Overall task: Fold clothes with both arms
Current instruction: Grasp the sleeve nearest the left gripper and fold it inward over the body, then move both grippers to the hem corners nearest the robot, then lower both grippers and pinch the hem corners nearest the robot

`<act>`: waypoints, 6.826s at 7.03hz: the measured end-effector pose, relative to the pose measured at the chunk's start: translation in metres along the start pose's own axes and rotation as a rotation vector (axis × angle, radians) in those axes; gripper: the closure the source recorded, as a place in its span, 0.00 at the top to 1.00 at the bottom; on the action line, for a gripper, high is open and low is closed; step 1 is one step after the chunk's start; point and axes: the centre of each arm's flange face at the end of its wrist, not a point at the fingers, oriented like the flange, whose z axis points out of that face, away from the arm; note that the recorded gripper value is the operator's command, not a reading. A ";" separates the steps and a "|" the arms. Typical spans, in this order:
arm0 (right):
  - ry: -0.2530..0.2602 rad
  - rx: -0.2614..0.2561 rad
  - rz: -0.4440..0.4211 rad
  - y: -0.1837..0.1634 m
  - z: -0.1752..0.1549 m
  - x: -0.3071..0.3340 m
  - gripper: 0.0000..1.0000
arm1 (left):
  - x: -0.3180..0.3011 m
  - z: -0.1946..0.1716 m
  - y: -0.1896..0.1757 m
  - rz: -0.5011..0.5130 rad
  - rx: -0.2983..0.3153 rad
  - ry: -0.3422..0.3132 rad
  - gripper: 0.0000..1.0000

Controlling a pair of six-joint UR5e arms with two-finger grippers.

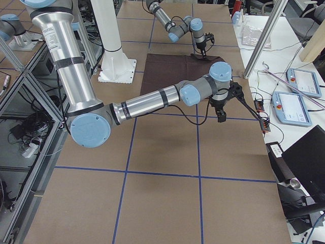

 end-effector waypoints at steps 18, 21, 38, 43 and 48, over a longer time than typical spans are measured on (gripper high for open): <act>-0.040 0.040 0.466 0.286 0.082 -0.424 0.96 | -0.133 -0.164 0.369 -0.098 -0.252 0.172 0.52; -0.041 0.041 0.466 0.289 0.082 -0.426 0.97 | -0.138 -0.155 0.389 -0.121 -0.264 0.085 0.44; -0.047 0.044 0.467 0.287 0.080 -0.428 0.98 | -0.134 -0.138 0.390 -0.030 -0.258 0.057 0.46; -0.047 0.043 0.467 0.287 0.081 -0.428 0.98 | -0.132 -0.137 0.392 -0.025 -0.261 0.056 0.00; -0.034 0.065 0.504 0.289 0.085 -0.428 0.59 | -0.127 -0.142 0.388 -0.032 -0.255 0.074 0.00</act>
